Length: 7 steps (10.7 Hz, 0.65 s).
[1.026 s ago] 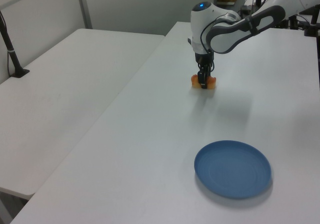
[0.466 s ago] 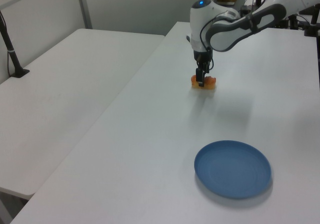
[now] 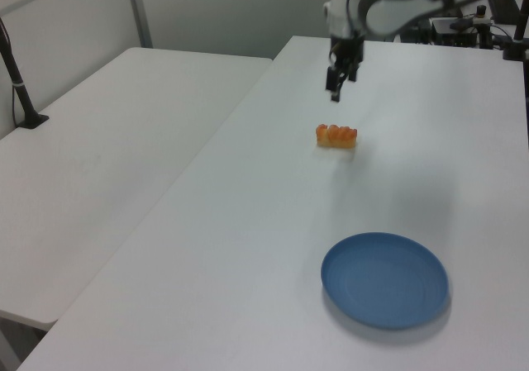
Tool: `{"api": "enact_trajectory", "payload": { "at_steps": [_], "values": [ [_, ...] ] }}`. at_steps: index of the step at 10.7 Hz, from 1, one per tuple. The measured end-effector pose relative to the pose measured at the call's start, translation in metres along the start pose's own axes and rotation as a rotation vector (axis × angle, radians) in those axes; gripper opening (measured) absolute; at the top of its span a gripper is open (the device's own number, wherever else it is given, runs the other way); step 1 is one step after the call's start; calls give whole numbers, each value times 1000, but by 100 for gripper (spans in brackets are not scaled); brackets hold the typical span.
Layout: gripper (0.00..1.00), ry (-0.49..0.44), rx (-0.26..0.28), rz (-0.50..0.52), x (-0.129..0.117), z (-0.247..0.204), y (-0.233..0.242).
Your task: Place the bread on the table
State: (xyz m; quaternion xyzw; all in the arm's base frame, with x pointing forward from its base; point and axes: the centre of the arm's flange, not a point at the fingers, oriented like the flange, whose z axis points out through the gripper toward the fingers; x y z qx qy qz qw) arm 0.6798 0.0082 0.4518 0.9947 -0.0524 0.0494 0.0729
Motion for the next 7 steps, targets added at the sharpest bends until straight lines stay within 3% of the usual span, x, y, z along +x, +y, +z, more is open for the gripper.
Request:
{"api": "enact_trajectory", "payload": {
  "at_steps": [3,5,7],
  "values": [
    [100,-107,71,45,-51,-72,7],
    [100,-150,120,45,-81,-87,1],
    [100,-203,120,39,-98,-82,-2]
  ]
}}
